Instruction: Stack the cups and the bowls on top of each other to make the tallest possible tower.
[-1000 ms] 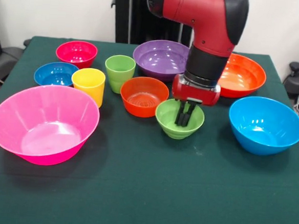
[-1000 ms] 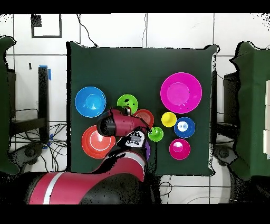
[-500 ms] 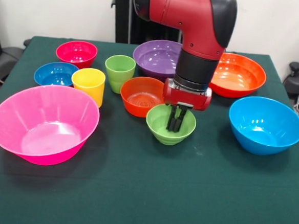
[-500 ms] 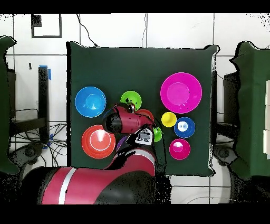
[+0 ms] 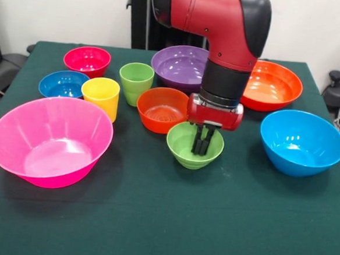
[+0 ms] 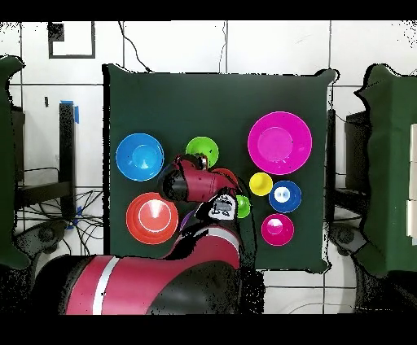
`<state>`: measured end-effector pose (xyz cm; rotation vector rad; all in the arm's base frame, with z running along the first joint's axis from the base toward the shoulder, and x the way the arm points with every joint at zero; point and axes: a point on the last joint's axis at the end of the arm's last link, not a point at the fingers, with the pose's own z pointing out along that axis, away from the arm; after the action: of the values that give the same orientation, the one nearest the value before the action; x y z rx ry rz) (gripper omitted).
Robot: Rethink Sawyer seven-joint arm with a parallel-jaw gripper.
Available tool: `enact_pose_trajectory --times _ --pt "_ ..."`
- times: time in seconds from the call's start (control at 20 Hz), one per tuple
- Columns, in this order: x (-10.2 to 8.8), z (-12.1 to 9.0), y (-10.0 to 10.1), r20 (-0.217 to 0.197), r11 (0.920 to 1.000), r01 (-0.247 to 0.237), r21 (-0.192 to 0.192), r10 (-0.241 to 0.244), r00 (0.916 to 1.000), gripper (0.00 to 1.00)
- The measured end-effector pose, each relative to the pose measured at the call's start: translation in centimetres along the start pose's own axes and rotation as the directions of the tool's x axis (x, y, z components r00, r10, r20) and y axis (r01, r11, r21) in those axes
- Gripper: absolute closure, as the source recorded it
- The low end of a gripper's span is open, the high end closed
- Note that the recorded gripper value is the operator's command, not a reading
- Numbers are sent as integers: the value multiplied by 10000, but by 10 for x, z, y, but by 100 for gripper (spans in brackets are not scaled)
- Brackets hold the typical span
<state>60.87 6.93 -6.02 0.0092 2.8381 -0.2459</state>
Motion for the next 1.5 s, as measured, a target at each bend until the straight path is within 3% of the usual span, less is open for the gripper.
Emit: enact_pose_trajectory --times 0.8,1.5 --pt "-24 1 12 467 9998 60 -168 -52 9989 100" --pt "-26 2 33 487 9983 46 -583 -18 9988 100"
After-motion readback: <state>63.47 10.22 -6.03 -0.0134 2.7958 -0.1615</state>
